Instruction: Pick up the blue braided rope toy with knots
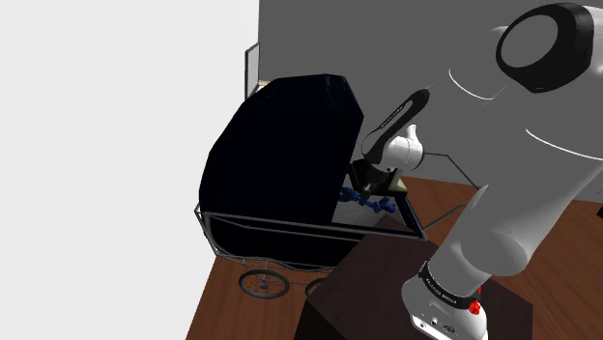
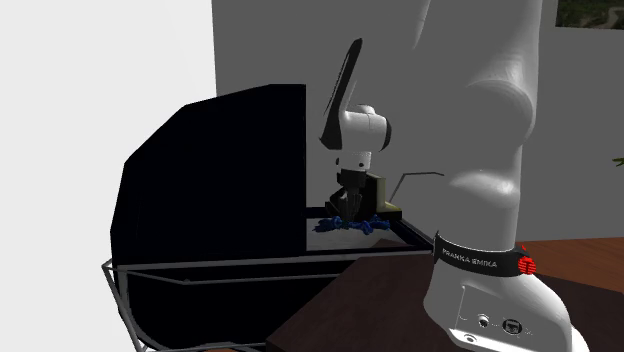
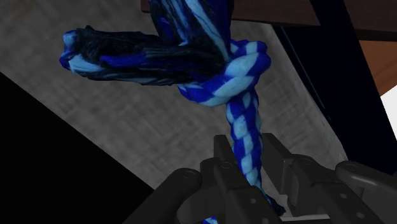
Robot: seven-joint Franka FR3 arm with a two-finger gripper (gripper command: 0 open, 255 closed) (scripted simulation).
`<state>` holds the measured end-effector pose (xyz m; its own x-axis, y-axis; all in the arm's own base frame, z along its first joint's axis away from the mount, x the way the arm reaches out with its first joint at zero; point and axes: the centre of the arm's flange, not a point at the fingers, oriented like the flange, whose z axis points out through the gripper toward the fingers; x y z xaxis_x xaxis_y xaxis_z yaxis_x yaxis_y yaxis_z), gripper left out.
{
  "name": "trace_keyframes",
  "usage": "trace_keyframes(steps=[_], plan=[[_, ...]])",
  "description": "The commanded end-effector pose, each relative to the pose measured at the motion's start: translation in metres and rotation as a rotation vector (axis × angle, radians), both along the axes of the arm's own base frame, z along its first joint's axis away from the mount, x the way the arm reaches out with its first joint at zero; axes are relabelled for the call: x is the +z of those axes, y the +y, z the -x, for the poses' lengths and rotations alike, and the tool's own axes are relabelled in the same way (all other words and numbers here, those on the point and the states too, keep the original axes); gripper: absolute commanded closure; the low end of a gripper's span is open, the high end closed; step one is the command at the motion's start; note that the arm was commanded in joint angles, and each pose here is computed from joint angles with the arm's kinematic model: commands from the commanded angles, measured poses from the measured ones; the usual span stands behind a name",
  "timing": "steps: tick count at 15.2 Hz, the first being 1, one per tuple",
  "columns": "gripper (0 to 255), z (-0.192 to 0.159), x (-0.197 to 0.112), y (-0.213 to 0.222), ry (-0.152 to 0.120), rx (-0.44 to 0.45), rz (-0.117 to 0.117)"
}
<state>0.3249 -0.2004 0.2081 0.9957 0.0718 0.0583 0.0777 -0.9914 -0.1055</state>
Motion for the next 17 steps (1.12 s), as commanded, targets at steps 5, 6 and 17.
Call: trace_keyframes(steps=[5, 6, 17], plan=[[255, 0.000, 0.021, 0.000, 0.000, -0.001, 0.001], [255, 0.000, 0.026, 0.000, 0.000, -0.001, 0.001], [255, 0.000, 0.080, 0.000, 0.000, -0.001, 0.001]])
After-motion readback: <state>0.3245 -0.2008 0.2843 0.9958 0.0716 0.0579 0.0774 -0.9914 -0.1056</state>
